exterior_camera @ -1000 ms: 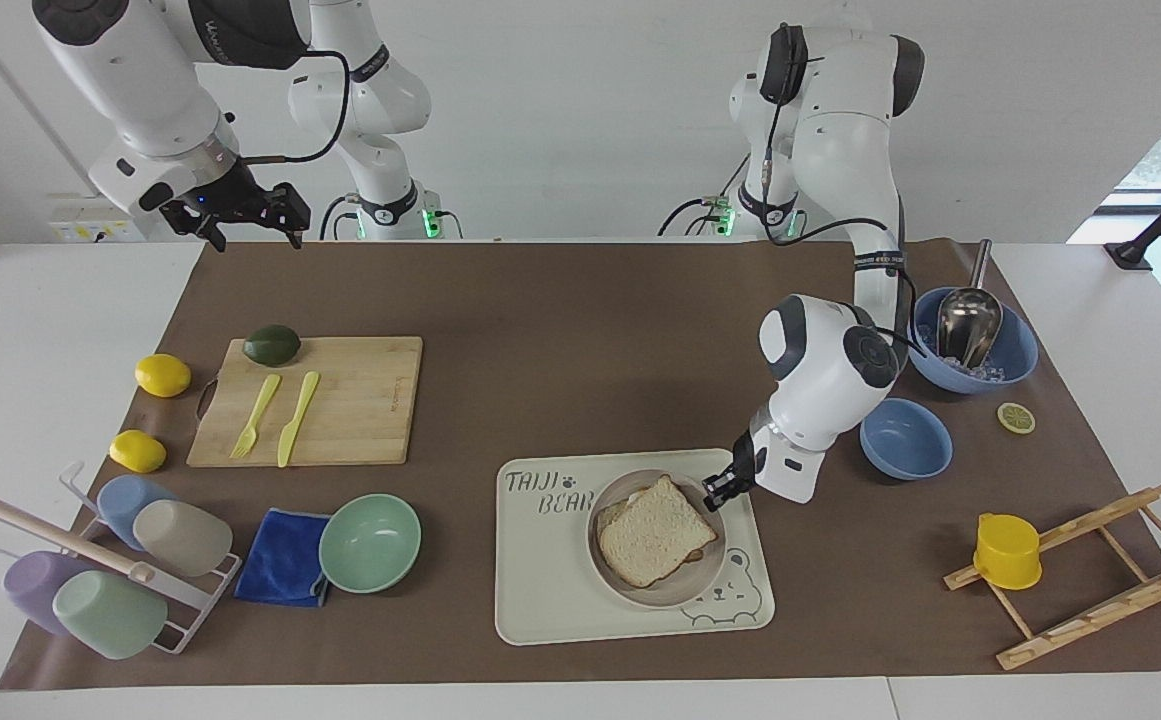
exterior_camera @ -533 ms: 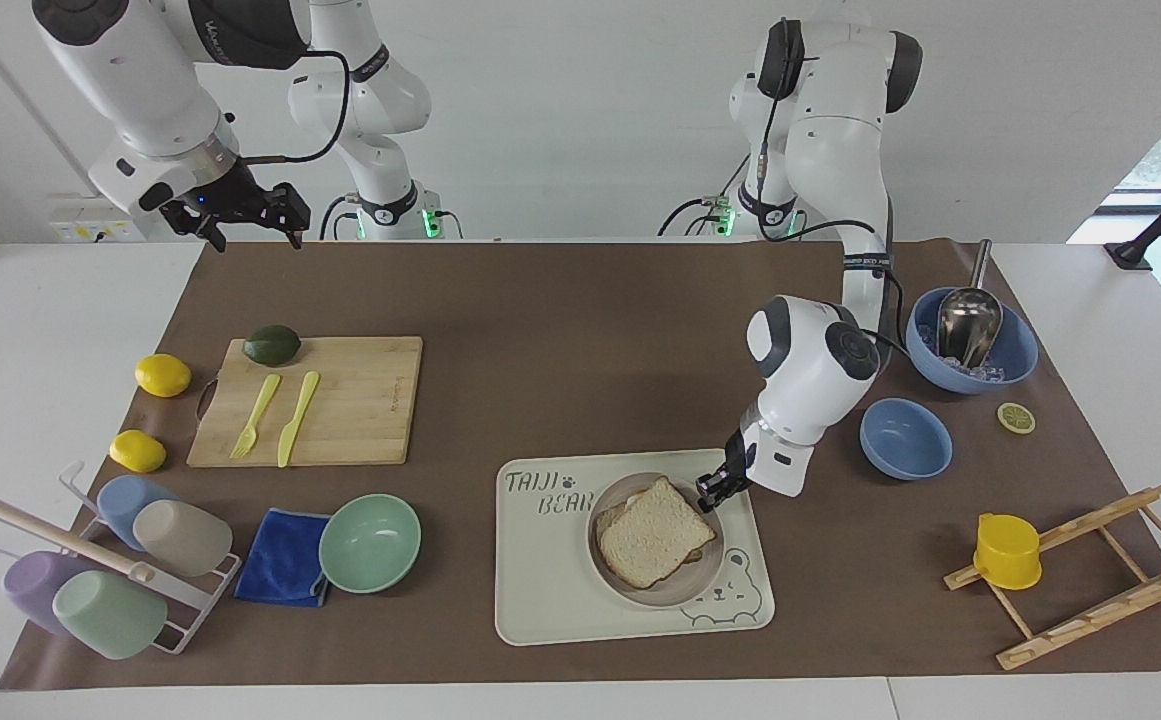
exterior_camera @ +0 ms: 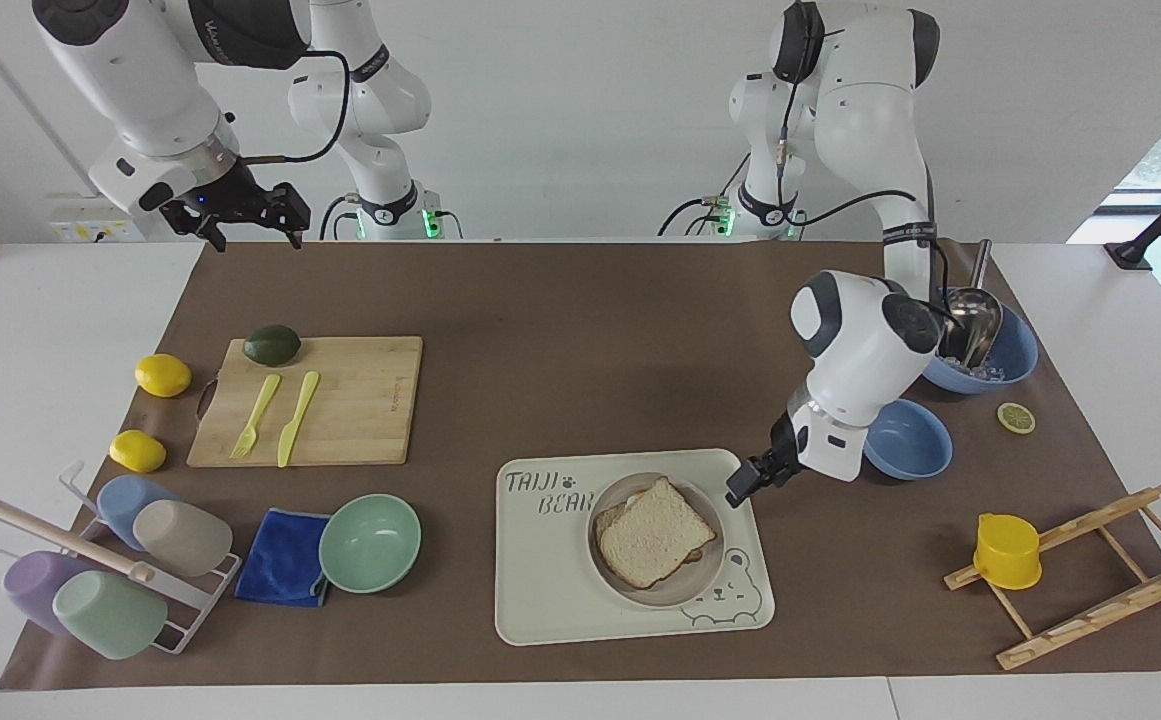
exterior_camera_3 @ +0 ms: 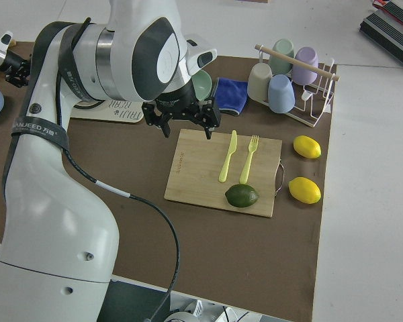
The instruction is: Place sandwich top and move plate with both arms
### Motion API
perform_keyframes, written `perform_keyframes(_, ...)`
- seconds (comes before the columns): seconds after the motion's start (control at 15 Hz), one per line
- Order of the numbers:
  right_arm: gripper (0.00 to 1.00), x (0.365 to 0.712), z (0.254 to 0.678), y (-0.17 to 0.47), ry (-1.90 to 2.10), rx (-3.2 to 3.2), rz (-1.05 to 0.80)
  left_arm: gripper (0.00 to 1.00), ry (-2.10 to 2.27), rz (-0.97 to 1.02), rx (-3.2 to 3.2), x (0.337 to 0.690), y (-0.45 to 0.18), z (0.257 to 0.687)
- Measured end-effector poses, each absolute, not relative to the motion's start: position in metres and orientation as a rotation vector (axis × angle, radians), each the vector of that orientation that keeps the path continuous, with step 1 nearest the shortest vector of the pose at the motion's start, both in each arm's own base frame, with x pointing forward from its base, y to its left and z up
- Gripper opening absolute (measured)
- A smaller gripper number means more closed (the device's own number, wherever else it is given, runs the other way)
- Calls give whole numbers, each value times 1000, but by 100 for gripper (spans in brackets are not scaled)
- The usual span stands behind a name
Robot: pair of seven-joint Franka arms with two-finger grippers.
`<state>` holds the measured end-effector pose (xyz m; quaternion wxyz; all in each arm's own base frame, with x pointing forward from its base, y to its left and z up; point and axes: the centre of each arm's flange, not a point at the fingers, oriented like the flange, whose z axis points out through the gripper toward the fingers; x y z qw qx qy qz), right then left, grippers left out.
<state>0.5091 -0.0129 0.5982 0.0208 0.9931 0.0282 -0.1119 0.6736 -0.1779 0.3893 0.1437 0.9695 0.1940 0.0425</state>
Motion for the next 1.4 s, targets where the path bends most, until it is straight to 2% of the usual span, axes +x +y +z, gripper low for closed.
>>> perform_keyframes(0.4,100,509,598,-13,87,3079,-347,100,489,184,2990,653,-124,472)
perform_keyframes(0.8,100,509,598,-13,87,3079,-347,100,332,132,3056,626,-111,518)
perform_keyframes(1.27,100,509,598,-13,87,3079,-347,100,101,38,3078,574,-46,596)
perform_keyframes(1.4,100,509,598,-13,87,3079,-347,100,44,-4,3078,559,-44,609)
